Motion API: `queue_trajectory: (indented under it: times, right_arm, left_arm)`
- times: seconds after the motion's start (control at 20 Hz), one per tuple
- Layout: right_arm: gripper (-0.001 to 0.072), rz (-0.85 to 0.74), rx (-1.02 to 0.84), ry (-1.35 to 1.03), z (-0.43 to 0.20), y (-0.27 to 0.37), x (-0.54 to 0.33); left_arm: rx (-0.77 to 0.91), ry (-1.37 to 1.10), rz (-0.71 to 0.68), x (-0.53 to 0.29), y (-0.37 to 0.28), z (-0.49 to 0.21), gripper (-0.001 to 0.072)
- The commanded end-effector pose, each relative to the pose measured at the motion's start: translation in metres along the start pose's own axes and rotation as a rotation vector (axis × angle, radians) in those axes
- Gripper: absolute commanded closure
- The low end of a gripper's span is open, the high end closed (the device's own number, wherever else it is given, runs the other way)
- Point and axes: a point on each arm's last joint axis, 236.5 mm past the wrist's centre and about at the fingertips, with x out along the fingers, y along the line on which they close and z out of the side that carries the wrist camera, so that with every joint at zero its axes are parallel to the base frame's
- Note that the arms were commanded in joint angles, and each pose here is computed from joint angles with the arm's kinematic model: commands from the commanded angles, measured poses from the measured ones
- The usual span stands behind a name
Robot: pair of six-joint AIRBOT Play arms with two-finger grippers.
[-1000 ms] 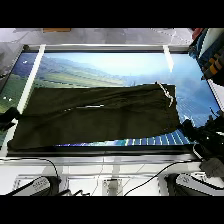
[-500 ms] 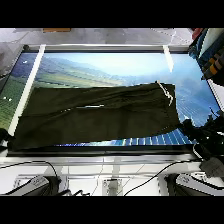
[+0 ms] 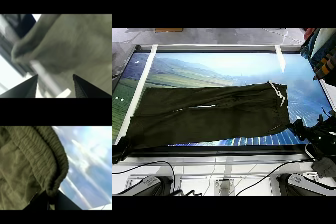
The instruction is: Fold the clothes and pants, and hang the long-sleeved shirts on hangers.
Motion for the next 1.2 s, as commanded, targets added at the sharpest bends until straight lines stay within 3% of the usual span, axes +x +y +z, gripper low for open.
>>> queue_trajectory:
  times: [0.0, 0.05, 0.1, 0.15, 0.25, 0.5, 0.85, 1.15]
  right_arm:
    - [0.0680, 0.029, -0.009, 0.041, -0.010, 0.008, -0.002]
    - [0.0680, 0.029, -0.026, 0.050, -0.013, 0.010, -0.004]
    - [0.0680, 0.029, -0.044, 0.055, -0.015, 0.013, -0.007]
    - [0.0681, 0.018, -0.062, 0.054, -0.016, 0.014, -0.011]
    - [0.0681, -0.022, -0.099, 0.035, -0.016, 0.016, -0.023]
    - [0.0681, -0.219, -0.175, -0.078, -0.015, 0.014, -0.075]
    - [0.0681, -0.567, -0.325, -0.217, -0.024, 0.011, -0.180]
    - [0.0681, -0.539, -0.305, -0.287, -0.023, 0.030, -0.194]
  left_arm:
    - [-0.011, -0.133, -0.032, 0.003, -0.005, 0.028, 0.0229]
    - [-0.022, -0.156, -0.036, 0.002, -0.006, 0.034, 0.0291]
    - [-0.037, -0.182, -0.043, 0.001, -0.007, 0.040, 0.0462]
    - [-0.053, -0.203, -0.053, 0.000, -0.009, 0.045, 0.0578]
    - [-0.071, -0.234, -0.099, -0.004, -0.019, 0.053, 0.0688]
    - [0.027, -0.318, -0.239, -0.045, -0.064, 0.082, 0.0686]
    - [0.126, -0.385, -0.241, -0.089, -0.083, 0.089, 0.0689]
    - [0.162, -0.431, -0.259, -0.089, -0.107, 0.098, 0.0690]
